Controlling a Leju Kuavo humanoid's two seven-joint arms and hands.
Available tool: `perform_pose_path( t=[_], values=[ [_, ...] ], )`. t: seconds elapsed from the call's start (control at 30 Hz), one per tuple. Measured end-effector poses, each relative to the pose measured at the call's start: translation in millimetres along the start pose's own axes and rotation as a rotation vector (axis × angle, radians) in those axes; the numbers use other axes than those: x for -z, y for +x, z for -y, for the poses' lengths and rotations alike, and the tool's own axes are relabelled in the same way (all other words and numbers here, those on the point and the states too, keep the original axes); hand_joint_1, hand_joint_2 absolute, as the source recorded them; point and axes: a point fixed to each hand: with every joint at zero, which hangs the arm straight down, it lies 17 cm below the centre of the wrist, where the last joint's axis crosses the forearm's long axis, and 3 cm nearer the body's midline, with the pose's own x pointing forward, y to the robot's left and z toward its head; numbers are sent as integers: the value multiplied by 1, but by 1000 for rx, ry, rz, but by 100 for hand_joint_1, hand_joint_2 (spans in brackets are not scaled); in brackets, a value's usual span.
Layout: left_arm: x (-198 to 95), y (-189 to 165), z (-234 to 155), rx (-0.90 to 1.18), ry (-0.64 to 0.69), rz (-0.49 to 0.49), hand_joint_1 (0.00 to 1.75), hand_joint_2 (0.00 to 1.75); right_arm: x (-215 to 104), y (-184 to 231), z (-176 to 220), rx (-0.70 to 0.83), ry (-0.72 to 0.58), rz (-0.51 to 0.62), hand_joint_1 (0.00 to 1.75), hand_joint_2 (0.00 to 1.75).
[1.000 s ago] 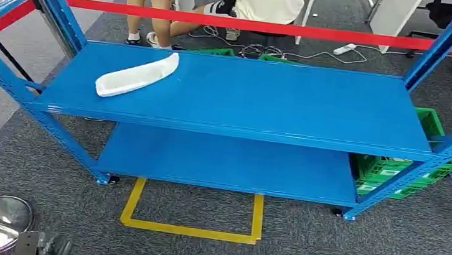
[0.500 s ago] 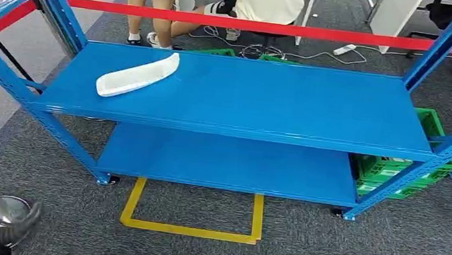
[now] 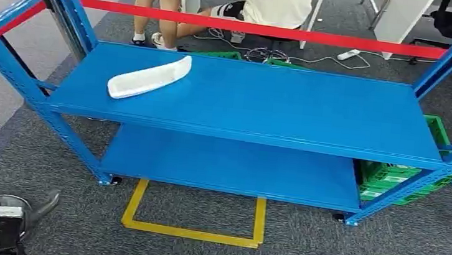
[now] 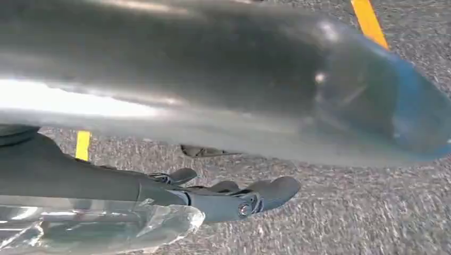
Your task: Take the parts from the cabinet and place them on the table.
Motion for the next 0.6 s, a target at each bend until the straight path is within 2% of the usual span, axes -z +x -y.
perform_pose_path(
  t=[0.03,0.07,0.37,0.6],
  values=[
    [-1,0,0,0,-1,-1,0,175,-1,-3,-2,0,0,-9,0,0],
    [-1,0,1,0,-2,-2,0,175,-2,-6,-2,-4,-3,-20,0,175],
    [0,0,-3,64,8,9,0,175,-7,-37,-4,-64,-33,-164,0,175],
    [1,-8,4,87,-33,-16,0,175,-8,-40,-5,-92,-28,-173,0,175]
  ],
)
